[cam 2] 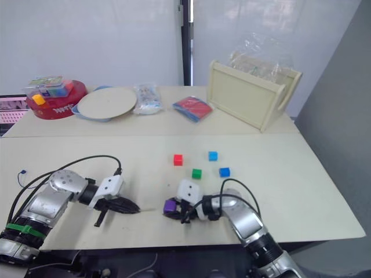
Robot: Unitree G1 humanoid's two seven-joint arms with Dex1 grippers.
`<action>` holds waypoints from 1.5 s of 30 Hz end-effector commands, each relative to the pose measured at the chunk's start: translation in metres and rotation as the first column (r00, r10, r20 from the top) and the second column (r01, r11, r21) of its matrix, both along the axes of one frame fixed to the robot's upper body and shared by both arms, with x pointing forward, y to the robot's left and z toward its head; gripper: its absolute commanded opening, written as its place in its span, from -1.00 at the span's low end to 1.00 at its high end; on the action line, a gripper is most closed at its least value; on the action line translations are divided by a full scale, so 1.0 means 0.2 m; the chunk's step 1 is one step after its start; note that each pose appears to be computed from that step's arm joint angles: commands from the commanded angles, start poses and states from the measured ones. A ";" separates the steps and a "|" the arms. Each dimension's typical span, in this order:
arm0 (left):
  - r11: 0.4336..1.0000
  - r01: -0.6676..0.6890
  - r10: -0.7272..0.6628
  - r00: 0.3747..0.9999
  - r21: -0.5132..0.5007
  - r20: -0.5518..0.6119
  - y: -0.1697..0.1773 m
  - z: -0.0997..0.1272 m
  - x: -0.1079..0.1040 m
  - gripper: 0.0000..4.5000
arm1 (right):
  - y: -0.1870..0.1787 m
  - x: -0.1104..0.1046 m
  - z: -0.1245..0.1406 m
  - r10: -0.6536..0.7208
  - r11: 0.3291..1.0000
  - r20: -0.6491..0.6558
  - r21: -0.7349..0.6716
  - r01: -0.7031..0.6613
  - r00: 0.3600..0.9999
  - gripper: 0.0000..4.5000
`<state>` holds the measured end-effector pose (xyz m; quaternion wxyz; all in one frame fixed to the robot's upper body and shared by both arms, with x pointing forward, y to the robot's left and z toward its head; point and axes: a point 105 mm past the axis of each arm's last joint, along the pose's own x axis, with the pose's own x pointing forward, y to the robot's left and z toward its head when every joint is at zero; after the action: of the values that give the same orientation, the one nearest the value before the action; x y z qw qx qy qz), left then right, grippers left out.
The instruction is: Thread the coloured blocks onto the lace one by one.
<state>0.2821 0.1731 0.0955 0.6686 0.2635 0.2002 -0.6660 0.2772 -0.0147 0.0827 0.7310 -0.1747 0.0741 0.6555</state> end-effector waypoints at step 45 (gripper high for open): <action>0.995 0.026 -0.024 0.999 0.093 -0.027 -0.12 0.14 -0.02 -0.99 | 0.02 -0.01 0.03 0.043 0.999 0.037 0.002 -0.043 0.998 -0.47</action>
<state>0.2791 0.1508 0.1156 0.6495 0.2780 0.2437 -0.6645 0.2766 -0.0139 0.0810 0.7216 -0.1801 0.0760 0.6641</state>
